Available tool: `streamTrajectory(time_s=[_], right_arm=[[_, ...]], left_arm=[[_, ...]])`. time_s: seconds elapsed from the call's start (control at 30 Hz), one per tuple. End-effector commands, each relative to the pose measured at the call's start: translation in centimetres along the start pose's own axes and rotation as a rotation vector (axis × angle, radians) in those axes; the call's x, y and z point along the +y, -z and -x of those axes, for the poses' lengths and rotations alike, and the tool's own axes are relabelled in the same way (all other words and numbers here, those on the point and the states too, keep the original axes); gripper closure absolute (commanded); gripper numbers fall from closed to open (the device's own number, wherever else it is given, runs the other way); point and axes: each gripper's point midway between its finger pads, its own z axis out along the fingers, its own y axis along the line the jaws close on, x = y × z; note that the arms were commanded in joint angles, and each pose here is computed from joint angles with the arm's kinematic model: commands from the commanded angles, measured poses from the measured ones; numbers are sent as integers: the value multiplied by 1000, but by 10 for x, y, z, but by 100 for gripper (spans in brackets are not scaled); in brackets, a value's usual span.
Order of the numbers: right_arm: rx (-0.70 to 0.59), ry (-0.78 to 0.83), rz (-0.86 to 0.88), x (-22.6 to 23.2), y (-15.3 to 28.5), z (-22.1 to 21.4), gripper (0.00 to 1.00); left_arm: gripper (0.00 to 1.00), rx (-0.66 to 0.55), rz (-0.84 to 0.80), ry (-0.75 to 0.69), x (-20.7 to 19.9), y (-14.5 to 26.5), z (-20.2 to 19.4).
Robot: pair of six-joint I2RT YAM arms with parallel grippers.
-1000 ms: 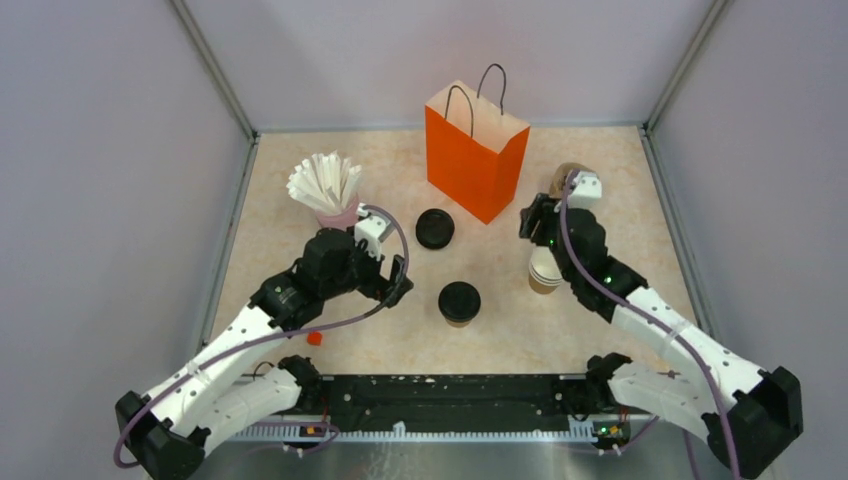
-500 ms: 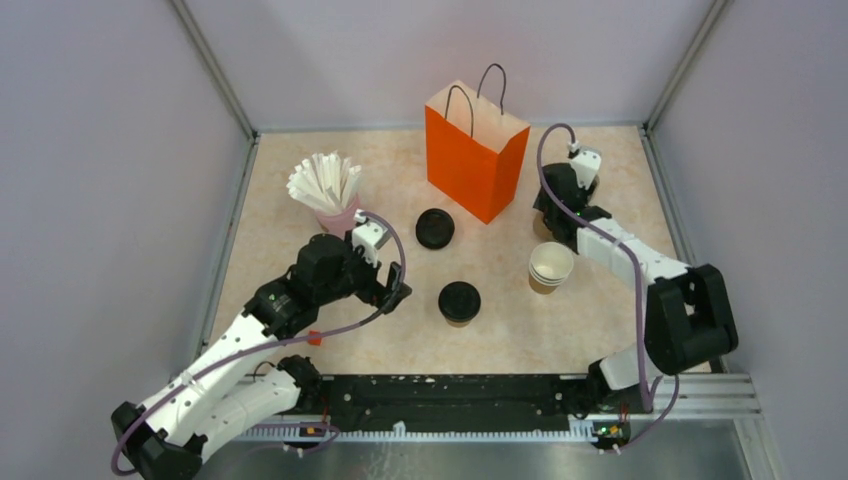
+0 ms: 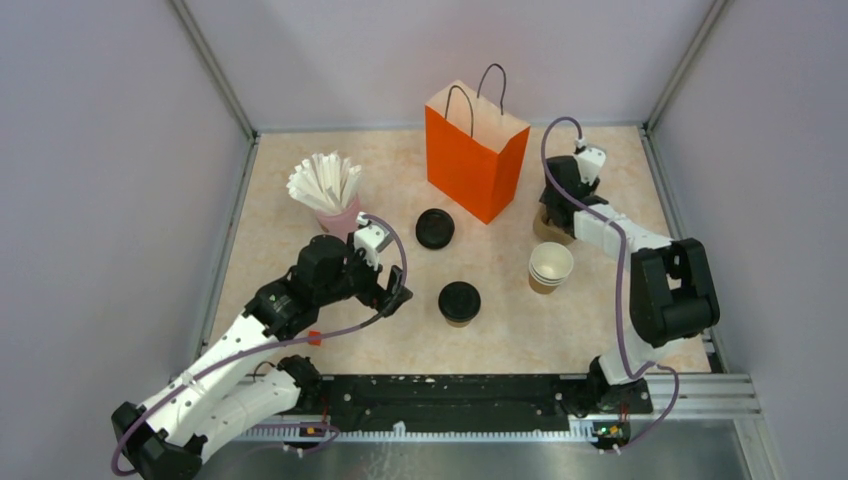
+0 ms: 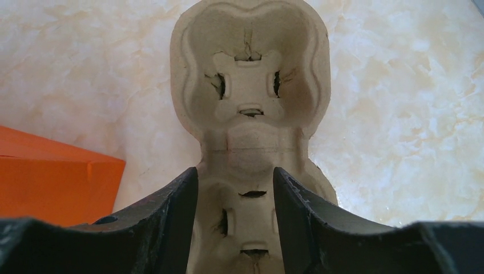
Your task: Pack the takeout coffee
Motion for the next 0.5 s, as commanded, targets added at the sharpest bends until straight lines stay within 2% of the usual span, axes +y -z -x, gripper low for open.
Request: streamTrajectory(time_s=[0.0, 0.47], right_arm=[[-74, -43, 26, 9, 3, 36, 50], [-65, -4, -9, 2, -1, 42, 46]], left_arm=[[1, -40, -17, -25, -3, 0, 9], [1, -44, -11, -28, -2, 0, 10]])
